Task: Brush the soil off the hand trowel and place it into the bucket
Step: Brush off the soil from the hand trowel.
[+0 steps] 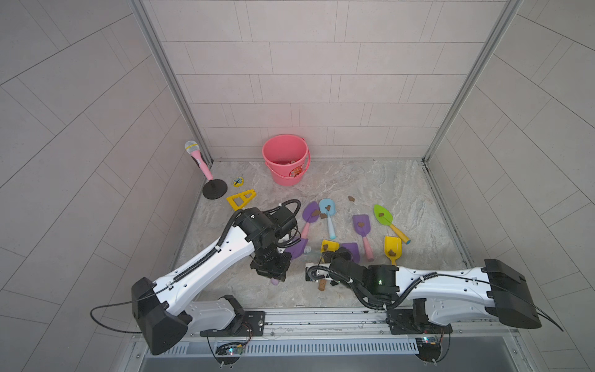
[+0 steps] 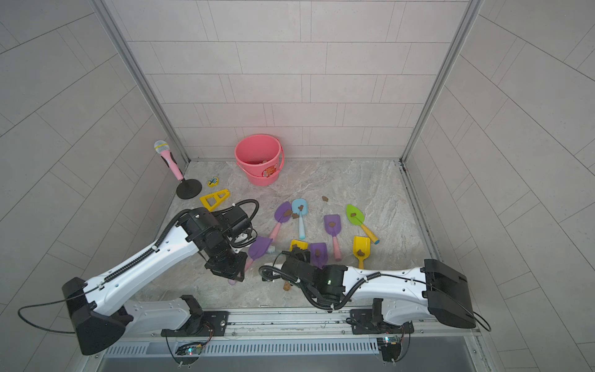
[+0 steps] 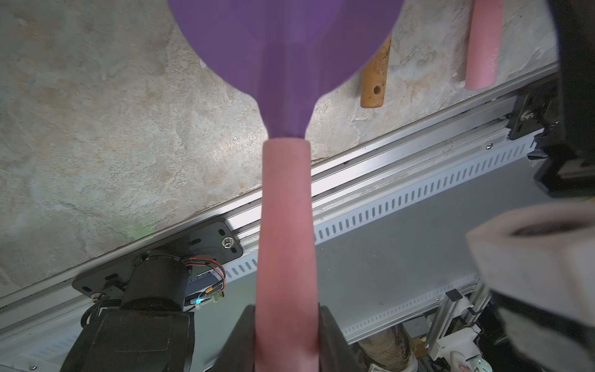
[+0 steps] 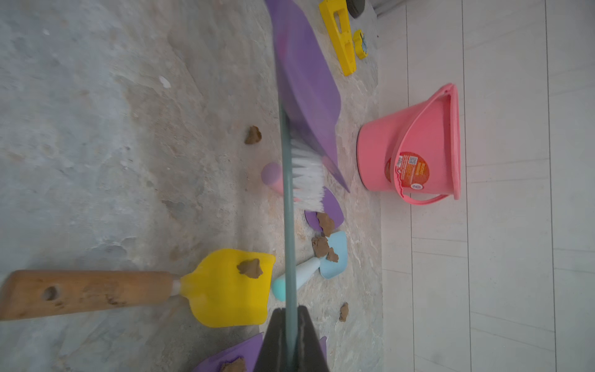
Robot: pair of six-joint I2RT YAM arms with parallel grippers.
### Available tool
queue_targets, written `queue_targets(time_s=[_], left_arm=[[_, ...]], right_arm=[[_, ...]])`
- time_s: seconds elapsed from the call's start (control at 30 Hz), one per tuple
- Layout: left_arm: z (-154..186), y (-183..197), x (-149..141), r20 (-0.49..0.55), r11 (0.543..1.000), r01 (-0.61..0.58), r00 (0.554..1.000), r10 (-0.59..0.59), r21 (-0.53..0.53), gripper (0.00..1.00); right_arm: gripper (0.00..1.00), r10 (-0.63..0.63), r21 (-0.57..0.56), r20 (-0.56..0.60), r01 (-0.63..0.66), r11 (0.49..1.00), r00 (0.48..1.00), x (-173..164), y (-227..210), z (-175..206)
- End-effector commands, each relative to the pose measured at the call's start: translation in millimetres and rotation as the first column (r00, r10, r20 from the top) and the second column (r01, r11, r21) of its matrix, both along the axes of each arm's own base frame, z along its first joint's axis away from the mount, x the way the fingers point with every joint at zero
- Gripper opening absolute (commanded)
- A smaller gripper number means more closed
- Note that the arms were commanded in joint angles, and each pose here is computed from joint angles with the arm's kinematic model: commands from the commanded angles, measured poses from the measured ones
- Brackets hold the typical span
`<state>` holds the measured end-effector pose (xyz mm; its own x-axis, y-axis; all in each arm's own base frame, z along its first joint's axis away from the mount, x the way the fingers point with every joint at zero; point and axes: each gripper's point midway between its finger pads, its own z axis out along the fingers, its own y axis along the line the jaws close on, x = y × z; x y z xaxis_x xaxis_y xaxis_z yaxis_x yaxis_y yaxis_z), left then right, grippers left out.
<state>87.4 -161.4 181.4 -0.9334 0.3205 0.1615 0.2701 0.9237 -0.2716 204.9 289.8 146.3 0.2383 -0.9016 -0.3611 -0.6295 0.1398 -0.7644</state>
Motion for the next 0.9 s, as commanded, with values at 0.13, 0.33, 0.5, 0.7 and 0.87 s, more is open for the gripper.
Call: queue_targets(time_s=[0.13, 0.33, 0.5, 0.7, 0.87], left_arm=[[22.1, 1.0, 2.5, 0.057, 0.999, 0.009, 0.998, -0.007, -0.038, 0.00], [28.7, -4.2, 11.6, 0.082, 0.998, -0.006, 0.997, 0.011, -0.057, 0.00], [16.9, -3.3, 11.8, 0.050, 0.999, -0.017, 0.999, 0.019, -0.034, 0.00], [8.8, -0.2, 7.7, 0.031, 1.000, -0.019, 0.999, 0.020, -0.022, 0.00], [3.4, 0.7, 3.5, 0.015, 0.999, -0.029, 0.999, 0.029, -0.027, 0.00]], right_arm=[[0.00, -0.181, 0.053, -0.022, 0.182, 0.982, 0.983, 21.5, -26.4, -12.2], [0.00, -0.081, 0.064, 0.009, 0.080, 0.995, 0.997, -1.0, -3.9, -3.0], [0.00, 0.013, 0.024, 0.103, -0.016, 1.000, 0.995, -14.4, 18.1, 20.6], [0.00, 0.059, -0.018, 0.165, -0.057, 0.998, 0.985, -14.0, 26.6, 35.0], [0.00, 0.036, -0.085, 0.199, -0.019, 0.996, 0.979, 4.0, 18.1, 32.6]])
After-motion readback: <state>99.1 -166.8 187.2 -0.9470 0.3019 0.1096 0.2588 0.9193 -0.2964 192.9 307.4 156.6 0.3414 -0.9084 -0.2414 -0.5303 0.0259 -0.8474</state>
